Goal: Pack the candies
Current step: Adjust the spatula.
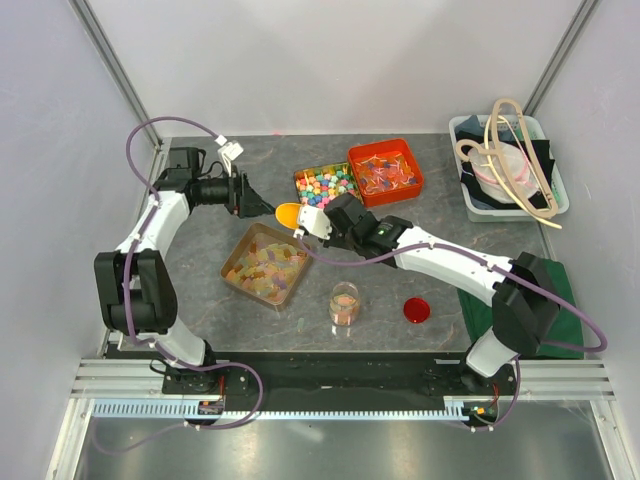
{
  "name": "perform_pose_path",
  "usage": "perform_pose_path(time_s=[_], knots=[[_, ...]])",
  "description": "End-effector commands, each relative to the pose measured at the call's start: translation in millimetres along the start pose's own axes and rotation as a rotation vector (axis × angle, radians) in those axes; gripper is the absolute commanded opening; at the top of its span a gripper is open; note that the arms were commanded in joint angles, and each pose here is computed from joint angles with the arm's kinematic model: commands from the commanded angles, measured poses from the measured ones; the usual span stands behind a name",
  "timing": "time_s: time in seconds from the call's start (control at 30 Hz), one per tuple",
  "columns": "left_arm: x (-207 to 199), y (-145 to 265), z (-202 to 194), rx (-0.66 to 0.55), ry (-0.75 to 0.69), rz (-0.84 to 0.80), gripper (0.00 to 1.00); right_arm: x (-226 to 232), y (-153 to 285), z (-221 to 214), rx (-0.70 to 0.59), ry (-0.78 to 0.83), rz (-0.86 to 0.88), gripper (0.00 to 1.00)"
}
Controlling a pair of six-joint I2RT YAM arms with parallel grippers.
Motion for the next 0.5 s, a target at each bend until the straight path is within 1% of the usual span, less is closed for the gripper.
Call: perform_pose_path(time_s=[0.0, 0.1, 0.23, 0.47], knots=[[-12.5, 13.4, 19.8, -0.054, 0.003, -0.063, 0.82, -14.6, 12.2, 1.6, -0.021, -0.038, -0.090, 0.00], [-14.3, 14.6, 21.5, -0.060, 0.002, -0.072, 0.81, -13.9, 12.9, -1.9, -0.010, -0.037, -0.096, 0.00], [-24.8, 14.1, 19.3, -0.049, 0.003, -0.153, 0.79, -13.7, 11.4, -3.7, -0.003, -0.035, -0.096, 0.00], [-27.2, 6.7, 13.0, -0.026, 0.011, -0.169, 0.78, -19.0, 6.3, 8.7, -0.026, -0.039, -0.082, 0.00]])
Point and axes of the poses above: each gripper's point midway between its finger pads, its own y axis back along the fingers, its own x axis along the line the jaws close on, z = x × y, the point moved 4 cm from there along y, back along the fingers, and after that the axes turned 13 degrees about y, right-handed, at the moved point
